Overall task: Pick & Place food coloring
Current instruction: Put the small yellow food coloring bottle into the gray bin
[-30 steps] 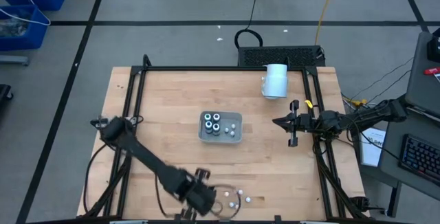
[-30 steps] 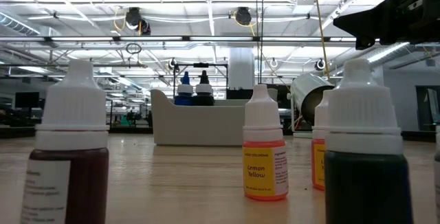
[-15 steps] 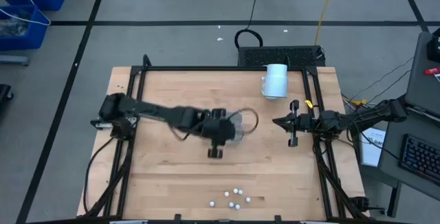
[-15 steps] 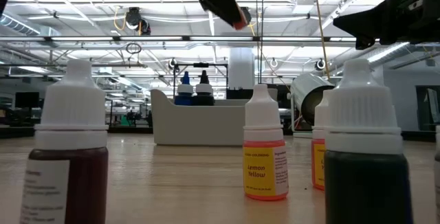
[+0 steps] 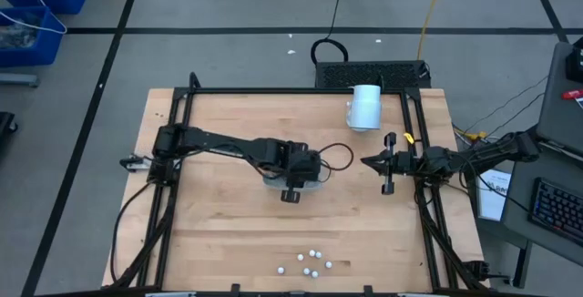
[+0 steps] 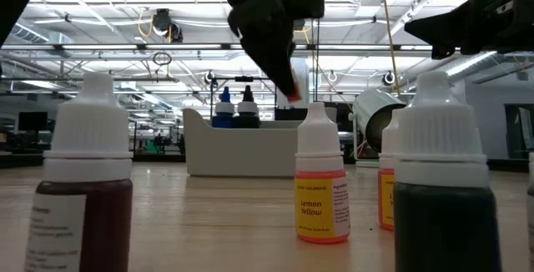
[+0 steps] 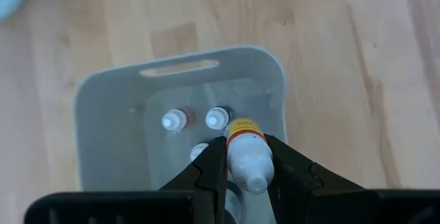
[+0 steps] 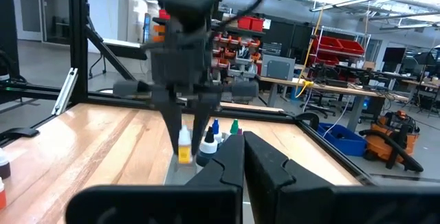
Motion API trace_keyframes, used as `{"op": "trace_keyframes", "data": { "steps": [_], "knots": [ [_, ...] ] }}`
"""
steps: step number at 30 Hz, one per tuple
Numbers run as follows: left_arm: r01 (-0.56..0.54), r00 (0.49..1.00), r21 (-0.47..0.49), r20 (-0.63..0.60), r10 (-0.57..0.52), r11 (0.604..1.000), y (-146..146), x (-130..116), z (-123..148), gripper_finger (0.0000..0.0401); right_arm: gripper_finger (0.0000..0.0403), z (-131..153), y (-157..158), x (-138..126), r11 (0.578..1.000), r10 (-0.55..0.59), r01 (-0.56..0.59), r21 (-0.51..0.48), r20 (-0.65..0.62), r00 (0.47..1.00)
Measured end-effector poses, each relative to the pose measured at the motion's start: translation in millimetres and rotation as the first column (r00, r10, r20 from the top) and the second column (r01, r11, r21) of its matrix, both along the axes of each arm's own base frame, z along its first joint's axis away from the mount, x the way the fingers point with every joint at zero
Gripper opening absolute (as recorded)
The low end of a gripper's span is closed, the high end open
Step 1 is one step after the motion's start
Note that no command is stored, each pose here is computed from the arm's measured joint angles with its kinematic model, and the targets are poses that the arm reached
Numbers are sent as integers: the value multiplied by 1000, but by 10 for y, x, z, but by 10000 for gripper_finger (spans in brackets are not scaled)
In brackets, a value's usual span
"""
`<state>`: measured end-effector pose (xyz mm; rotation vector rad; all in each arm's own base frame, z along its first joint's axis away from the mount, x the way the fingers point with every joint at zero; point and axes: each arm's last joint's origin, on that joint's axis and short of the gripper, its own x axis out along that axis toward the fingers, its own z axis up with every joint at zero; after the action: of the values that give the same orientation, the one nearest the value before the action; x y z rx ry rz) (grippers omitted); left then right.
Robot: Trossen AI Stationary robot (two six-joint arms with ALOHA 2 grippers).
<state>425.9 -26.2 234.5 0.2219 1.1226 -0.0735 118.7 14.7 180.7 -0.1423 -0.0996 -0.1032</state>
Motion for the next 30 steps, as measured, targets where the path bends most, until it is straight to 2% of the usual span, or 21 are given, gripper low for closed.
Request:
{"op": "trace_keyframes", "data": {
  "steps": [10, 30],
  "knots": [
    [-31, 997, -2, -76, 31, 1000, 96, 84, -298, 83, 0, -4, 0, 1, 1000, -1, 1, -5, -4, 1000],
    [-47, 988, -1, -145, 46, 999, 107, 150, -604, 83, 0, -4, 0, 0, 1000, 0, 0, -5, -5, 1000]
  ]
}}
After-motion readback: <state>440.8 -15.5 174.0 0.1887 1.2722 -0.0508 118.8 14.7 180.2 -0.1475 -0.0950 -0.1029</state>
